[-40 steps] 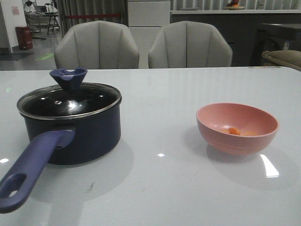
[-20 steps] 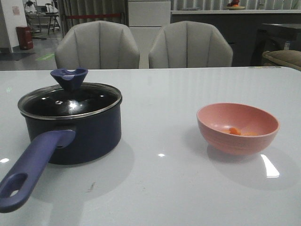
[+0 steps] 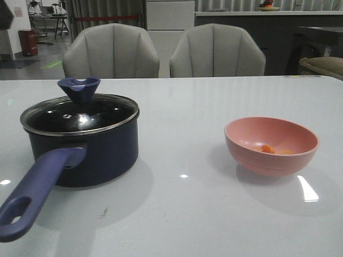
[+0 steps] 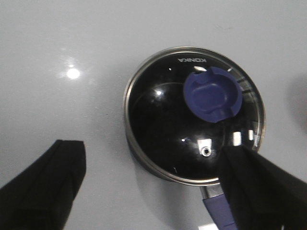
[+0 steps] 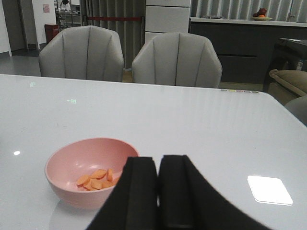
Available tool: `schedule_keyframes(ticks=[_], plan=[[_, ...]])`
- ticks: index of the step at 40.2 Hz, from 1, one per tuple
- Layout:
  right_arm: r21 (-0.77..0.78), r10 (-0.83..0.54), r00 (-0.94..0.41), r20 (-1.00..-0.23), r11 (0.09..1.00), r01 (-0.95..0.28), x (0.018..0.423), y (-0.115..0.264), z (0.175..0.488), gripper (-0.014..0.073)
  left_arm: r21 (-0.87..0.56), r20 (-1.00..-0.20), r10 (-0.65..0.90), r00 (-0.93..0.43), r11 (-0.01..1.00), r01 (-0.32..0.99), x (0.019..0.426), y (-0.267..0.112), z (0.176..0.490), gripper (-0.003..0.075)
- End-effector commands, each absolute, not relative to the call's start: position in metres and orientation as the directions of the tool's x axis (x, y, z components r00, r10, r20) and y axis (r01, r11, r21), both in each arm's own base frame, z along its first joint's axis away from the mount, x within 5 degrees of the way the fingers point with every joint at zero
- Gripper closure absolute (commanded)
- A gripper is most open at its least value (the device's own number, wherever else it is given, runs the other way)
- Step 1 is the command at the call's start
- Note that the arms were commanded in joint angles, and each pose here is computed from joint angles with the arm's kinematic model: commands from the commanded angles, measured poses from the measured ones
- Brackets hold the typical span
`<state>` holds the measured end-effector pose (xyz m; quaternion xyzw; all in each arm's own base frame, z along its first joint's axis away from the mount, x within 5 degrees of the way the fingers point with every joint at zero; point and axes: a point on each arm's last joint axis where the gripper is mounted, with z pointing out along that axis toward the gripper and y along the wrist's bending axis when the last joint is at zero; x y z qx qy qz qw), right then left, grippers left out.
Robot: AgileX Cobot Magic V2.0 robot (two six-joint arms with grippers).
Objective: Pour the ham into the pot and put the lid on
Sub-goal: 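Lower the left gripper onto the purple lid knob and grasp it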
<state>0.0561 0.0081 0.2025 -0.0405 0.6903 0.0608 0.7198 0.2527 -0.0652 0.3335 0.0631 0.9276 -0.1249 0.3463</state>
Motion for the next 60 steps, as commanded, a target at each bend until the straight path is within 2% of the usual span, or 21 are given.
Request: schedule_keyframes(ticks=[1,8,16,24,30,41,55,58,60], plan=[[0.016,0.037,0.148,-0.988,0.99,-0.138,0.054,0.007,0.213,0.0445,-0.231,-0.685,-0.009,-0.728,0.951,0.206,0.268,-0.081,0.348,0.0115],[0.016,0.037,0.148,-0.988,0.99,-0.138,0.054,0.007,0.213,0.0445,-0.231,-0.654,-0.005,-0.756,0.954,0.193,0.294,-0.108,0.345,0.0115],[0.016,0.037,0.148,-0.988,0.99,-0.138,0.054,0.007,0.213,0.0445,-0.153,-0.604,0.046,-0.795,0.973,0.172,0.318,-0.136,0.342,0.0115],[0.016,0.037,0.148,-0.988,0.99,-0.138,0.054,0.007,0.213,0.0445,-0.136,-0.553,0.088,-0.828,0.971,0.195,0.334,-0.161,0.333,0.0115],[0.016,0.037,0.148,-0.988,0.99,-0.138,0.054,0.007,0.213,0.0445,-0.128,-0.501,0.086,-0.861,0.977,0.172,0.341,-0.164,0.322,0.0115],[0.016,0.037,0.148,-0.988,0.99,-0.138,0.054,0.007,0.213,0.0445,-0.123,-0.493,0.049,-0.869,0.984,0.125,0.346,-0.164,0.315,0.0115],[0.016,0.037,0.149,-0.988,0.99,-0.138,0.053,0.007,0.213,0.0445,-0.132,-0.439,0.029,-0.898,0.987,0.097,0.354,-0.169,0.294,0.0118],[0.016,0.037,0.149,-0.988,0.99,-0.138,0.053,0.007,0.213,0.0445,-0.133,-0.441,0.029,-0.897,0.986,0.097,0.354,-0.17,0.294,0.0141],[0.016,0.037,0.149,-0.988,0.99,-0.138,0.053,0.007,0.213,0.0445,-0.133,-0.441,0.029,-0.897,0.986,0.097,0.354,-0.17,0.294,0.0187]])
